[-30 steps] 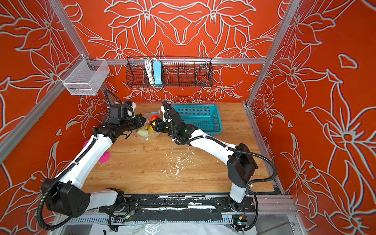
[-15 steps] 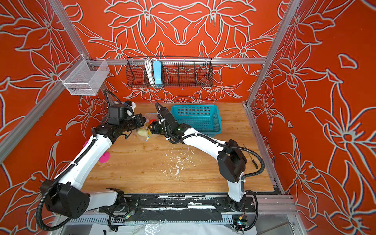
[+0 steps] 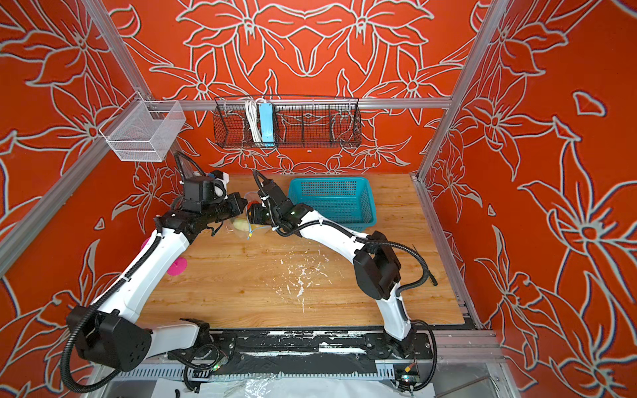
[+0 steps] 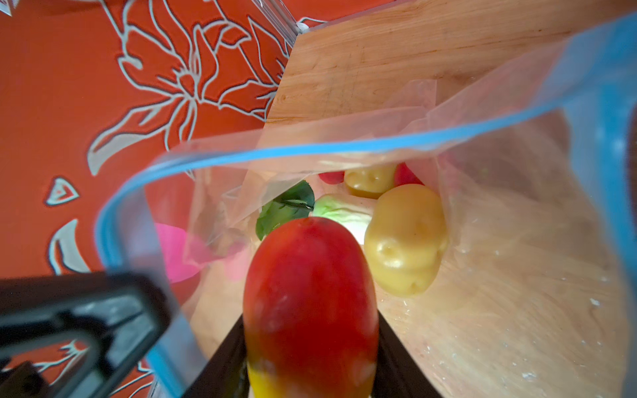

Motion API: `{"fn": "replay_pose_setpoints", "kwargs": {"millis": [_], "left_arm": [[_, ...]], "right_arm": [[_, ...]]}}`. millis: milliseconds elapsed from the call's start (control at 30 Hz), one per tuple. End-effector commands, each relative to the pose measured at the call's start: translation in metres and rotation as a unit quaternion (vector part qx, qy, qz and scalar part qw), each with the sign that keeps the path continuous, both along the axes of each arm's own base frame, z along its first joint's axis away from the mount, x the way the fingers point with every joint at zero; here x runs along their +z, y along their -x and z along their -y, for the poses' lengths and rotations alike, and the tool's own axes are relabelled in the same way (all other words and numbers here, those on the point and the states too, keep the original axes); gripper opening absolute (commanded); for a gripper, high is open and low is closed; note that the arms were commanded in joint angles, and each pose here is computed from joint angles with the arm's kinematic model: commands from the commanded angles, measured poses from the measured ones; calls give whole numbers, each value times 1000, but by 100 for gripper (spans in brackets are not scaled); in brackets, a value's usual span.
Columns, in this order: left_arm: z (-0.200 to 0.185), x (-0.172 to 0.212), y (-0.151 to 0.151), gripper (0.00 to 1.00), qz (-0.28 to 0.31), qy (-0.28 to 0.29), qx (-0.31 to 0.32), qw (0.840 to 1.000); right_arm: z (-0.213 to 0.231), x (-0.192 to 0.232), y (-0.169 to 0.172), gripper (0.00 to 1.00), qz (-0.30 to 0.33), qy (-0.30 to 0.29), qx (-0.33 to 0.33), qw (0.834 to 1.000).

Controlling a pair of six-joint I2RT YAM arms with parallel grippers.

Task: Place the food in the zip-top bag and seal the zipper
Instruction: 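Carry the mango over the bag opening held by the left gripper, then open the right gripper to drop the mango into the bag, then move the open right gripper back over the eggplant in the teal basket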

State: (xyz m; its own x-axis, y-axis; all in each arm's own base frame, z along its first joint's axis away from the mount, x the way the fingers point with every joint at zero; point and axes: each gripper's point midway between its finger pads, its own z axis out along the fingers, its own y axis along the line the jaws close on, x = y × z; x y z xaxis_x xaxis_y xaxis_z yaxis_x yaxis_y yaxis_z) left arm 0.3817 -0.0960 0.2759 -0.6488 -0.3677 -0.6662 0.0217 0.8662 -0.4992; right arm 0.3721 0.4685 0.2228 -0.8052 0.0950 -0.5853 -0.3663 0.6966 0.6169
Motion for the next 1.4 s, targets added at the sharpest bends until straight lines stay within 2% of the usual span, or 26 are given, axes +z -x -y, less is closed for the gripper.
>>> {"fn": "replay_pose_setpoints", "kwargs": {"millis": [0, 200, 333, 400, 500, 533, 1067, 1367], "left_arm": [[2, 9, 2, 0, 17, 6, -3, 1000], [2, 8, 2, 0, 16, 7, -2, 1000], [2, 7, 1, 0, 12, 7, -3, 1000], [2, 7, 2, 0, 14, 6, -1, 1000], [1, 8, 2, 0, 16, 5, 0, 1000], [1, 9, 2, 0, 18, 5, 0, 1000], [1, 8, 2, 0, 15, 4, 1, 1000], [0, 7, 1, 0, 16, 3, 3, 1000]], "right_arm": [[-9, -2, 3, 50, -1, 1, 20, 1000], [-17, 1, -1, 53, -1, -5, 28, 1000], [-17, 3, -1, 71, 1, 2, 31, 1000], [-17, 6, 2, 74, 6, 1, 41, 999], [-8, 10, 1, 84, 15, 7, 28, 999], [-5, 12, 2, 97, 21, 8, 27, 999], [44, 63, 18, 98, 76, 6, -9, 997], [63, 62, 17, 98, 74, 28, -25, 997]]}}
